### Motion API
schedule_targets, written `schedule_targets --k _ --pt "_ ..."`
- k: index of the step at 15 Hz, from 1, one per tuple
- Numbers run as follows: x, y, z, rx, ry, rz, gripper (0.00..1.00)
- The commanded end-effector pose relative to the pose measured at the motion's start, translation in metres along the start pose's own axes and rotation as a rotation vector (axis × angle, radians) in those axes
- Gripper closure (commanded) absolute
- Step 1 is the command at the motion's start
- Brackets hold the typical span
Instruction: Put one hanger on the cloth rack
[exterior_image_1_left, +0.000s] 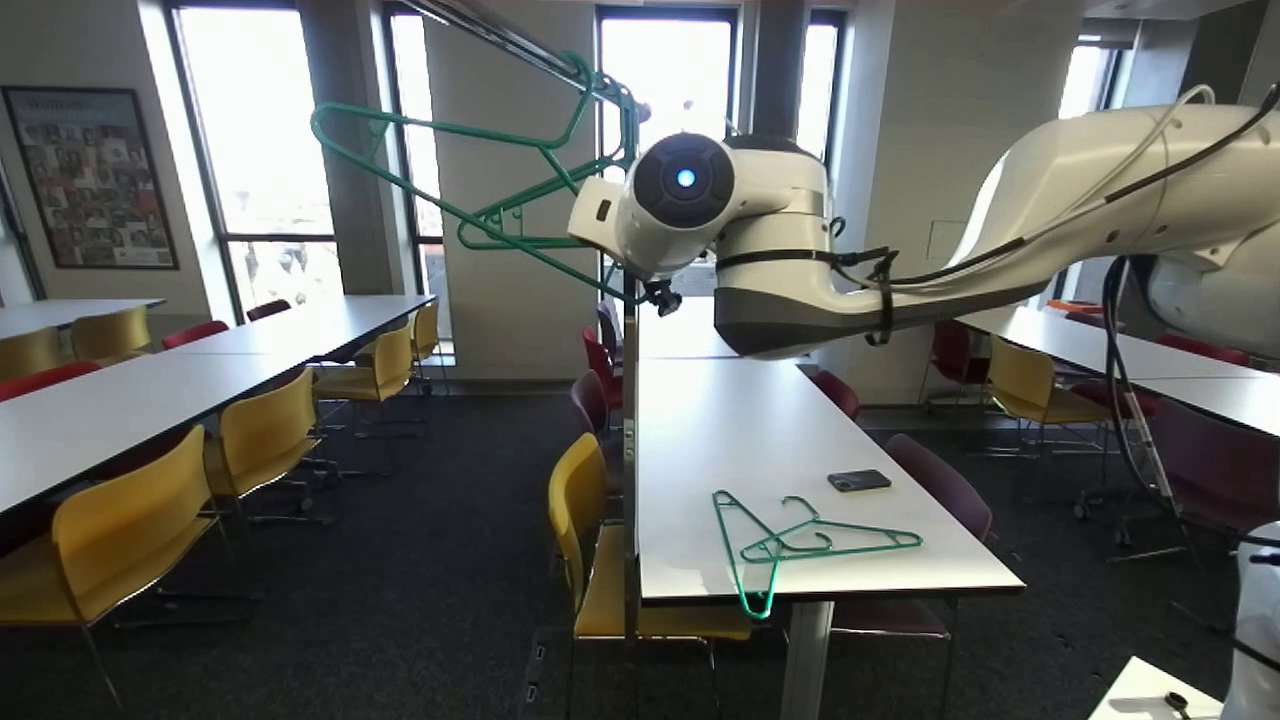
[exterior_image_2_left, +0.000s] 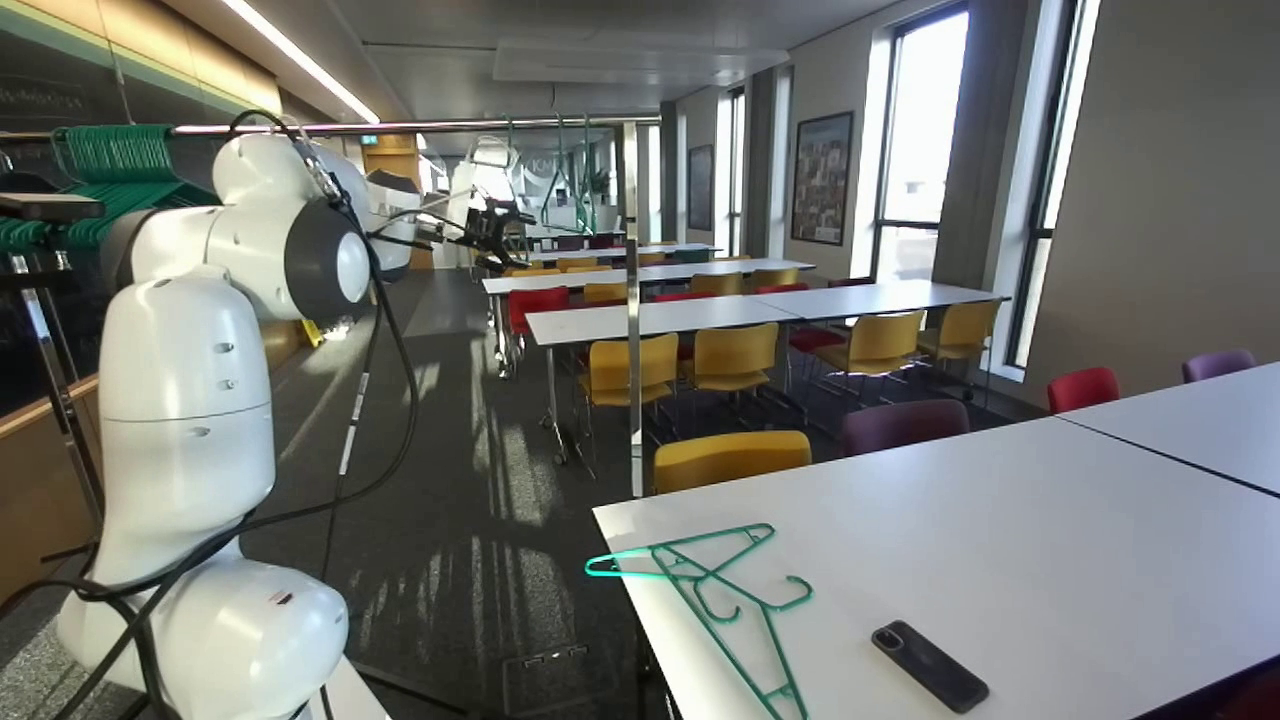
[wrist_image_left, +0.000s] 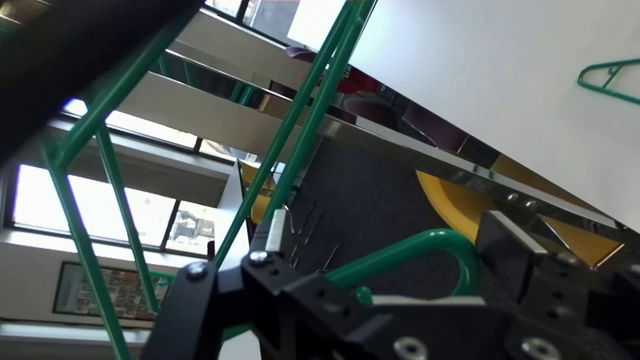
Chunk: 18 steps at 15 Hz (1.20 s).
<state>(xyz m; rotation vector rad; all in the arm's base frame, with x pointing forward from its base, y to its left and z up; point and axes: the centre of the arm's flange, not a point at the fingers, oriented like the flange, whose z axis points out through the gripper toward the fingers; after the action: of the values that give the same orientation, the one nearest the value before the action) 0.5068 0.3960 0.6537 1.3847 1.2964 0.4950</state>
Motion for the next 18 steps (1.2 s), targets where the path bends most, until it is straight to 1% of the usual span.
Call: schedule_targets --k 1,2,4,7,12,14,16,17,18 --pt "-0.036 -0.024 -0.028 -0.081 0.032 0.074 0.00" --pt "-0.038 -0.027 -0.032 -0.122 0.012 0.124 0.00" --pt "-0.045 -0.032 -0.039 -0.165 -0.017 0.229 0.00" --pt "-0.054 -0.040 -0.043 -0.215 -0.021 0.395 0.00" --pt "-0.065 -0.068 -0.045 -0.285 -0.026 0.645 0.00" --pt "-0.070 -0.080 -0.044 -0.285 -0.010 0.715 0.00" --pt "-0.078 -0.090 -0.042 -0.265 -0.006 0.793 0.00" --pt "-0.083 -0.094 -0.040 -0.250 -0.008 0.838 0.00" --pt "-0.091 -0.097 -0.034 -0.201 -0.014 0.900 0.00"
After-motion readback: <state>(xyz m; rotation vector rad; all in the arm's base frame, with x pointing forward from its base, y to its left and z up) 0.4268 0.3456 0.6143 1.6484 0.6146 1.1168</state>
